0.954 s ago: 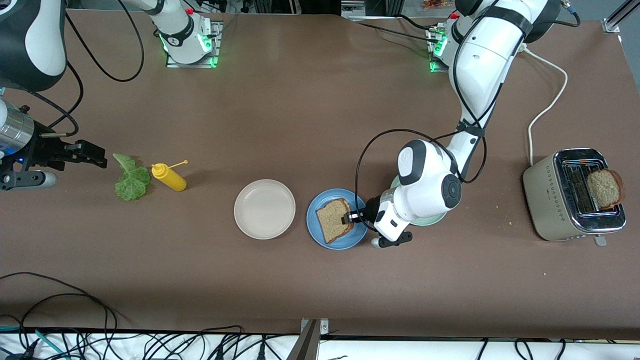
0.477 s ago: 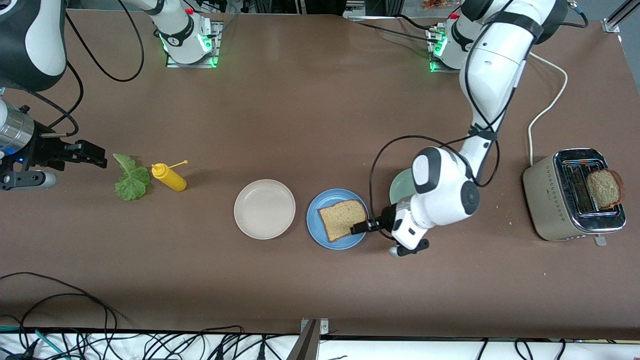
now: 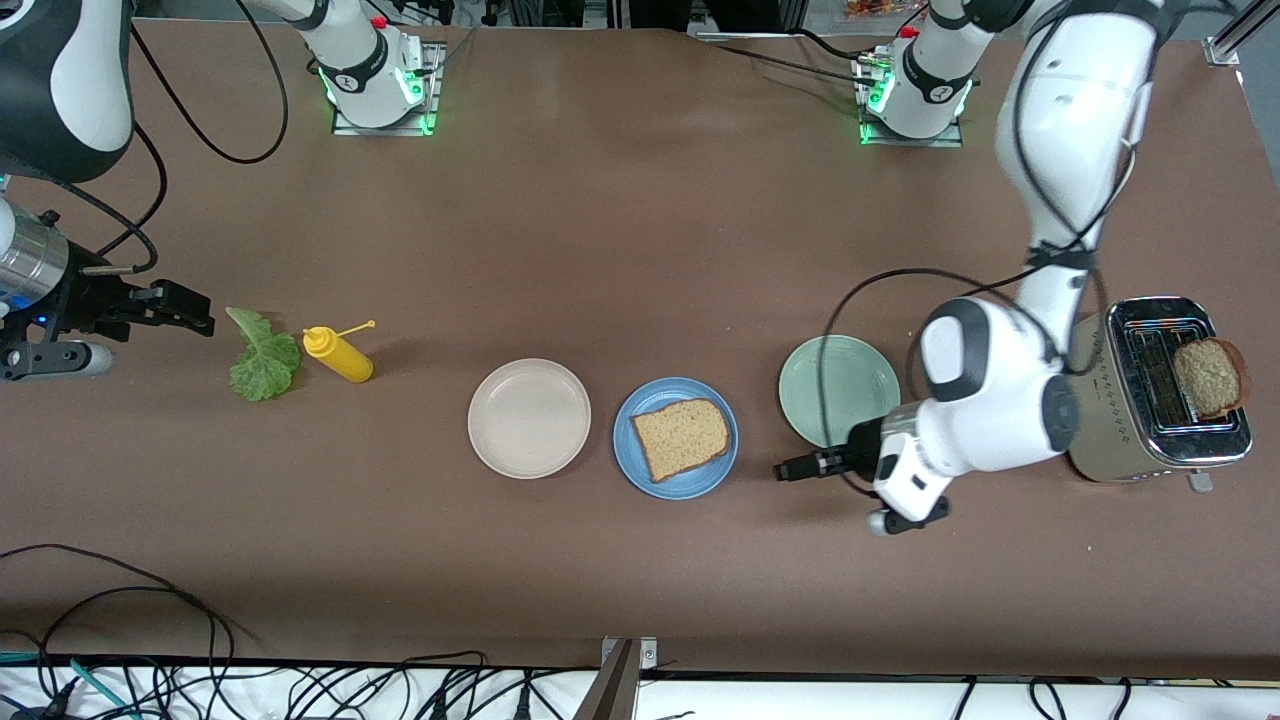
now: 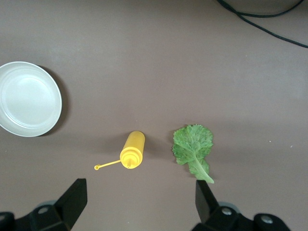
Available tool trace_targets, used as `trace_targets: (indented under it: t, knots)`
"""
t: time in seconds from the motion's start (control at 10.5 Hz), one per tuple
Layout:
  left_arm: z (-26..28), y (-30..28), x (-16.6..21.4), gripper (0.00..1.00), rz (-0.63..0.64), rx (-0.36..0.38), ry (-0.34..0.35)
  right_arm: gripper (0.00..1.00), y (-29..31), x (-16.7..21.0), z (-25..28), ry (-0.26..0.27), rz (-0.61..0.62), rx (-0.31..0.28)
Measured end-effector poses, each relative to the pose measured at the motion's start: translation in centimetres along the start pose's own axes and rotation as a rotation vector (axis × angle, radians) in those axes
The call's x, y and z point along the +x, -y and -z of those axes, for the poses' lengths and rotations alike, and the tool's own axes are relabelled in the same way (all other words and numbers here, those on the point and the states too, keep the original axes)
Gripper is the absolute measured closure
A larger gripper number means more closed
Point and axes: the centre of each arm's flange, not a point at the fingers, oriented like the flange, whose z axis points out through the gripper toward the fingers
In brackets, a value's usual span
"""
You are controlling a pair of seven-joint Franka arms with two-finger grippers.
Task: Make sandwich in blue plate with both arms
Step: 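Open the left gripper and draw it back toward the toaster, then lower the right gripper onto the lettuce leaf and grasp it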
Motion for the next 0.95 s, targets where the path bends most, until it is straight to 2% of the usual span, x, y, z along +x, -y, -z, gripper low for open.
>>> trace_targets:
  t: [0.29, 0.57, 0.67, 0.95]
  knots:
    - [11.5, 0.2, -2.0, 0.0, -0.106, 0.221, 0.026, 0.0, 0.0, 0.1, -0.4, 0.007, -0.002, -0.003]
    - [19.6, 0.2, -4.8, 0.0, -0.18, 0.512, -0.015, 0.0, -2.3, 0.9, -3.4, 0.044, -0.04, -0.032]
    - [22.5, 0.7, -5.5, 0.0, -0.204, 0.563, -0.026, 0.0, -3.5, 1.2, -5.0, 0.07, -0.036, -0.041]
    - [29.6, 5.7, -4.9, 0.0, -0.27, 0.581, -0.04, 0.0, -4.9, 2.2, -10.5, 0.161, 0.116, -0.065]
